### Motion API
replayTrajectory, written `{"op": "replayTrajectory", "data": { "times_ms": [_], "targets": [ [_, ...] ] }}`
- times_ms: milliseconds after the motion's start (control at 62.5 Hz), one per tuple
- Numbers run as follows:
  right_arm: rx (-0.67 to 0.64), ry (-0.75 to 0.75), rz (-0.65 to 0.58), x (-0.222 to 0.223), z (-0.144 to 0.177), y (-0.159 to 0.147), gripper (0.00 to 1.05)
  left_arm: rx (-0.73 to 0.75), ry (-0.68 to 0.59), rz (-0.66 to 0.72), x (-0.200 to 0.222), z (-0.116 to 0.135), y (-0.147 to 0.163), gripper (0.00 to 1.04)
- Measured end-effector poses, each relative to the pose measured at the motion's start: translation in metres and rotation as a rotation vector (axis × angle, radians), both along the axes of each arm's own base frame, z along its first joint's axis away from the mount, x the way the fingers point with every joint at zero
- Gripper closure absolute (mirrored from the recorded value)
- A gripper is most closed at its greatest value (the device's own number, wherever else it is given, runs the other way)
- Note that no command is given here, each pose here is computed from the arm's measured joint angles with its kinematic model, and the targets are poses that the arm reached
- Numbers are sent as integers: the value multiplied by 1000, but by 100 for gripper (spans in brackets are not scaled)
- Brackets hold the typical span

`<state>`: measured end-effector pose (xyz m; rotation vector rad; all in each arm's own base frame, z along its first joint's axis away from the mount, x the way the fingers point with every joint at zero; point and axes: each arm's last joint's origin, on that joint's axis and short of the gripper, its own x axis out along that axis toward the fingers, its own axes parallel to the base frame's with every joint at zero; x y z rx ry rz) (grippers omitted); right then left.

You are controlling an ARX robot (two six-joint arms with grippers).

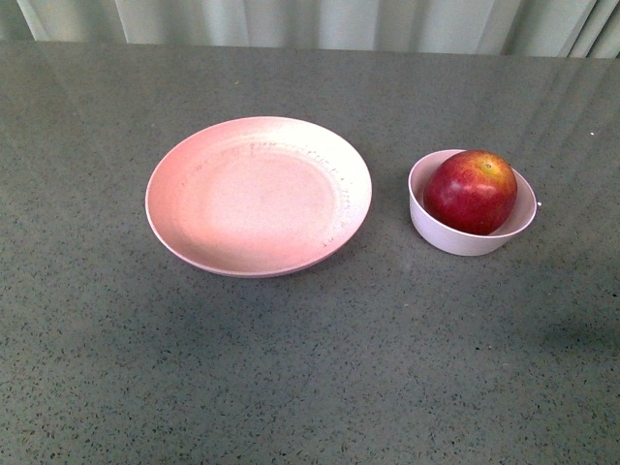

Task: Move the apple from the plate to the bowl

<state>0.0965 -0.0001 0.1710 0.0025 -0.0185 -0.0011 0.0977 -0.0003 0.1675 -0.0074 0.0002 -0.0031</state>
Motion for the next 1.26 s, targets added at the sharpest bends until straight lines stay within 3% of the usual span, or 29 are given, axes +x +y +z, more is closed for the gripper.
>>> {"op": "replayTrajectory", "data": {
  "times_ms": [64, 608, 1264],
  "targets": [
    [0, 0, -1, 0, 0, 0, 9, 0, 0, 0, 0, 0, 0, 101],
    [0, 0, 0, 0, 0, 0, 9, 0, 0, 0, 0, 0, 0, 8],
    [0, 0, -1, 0, 0, 0, 9, 2, 0, 0, 0, 0, 0, 9]
  ]
}}
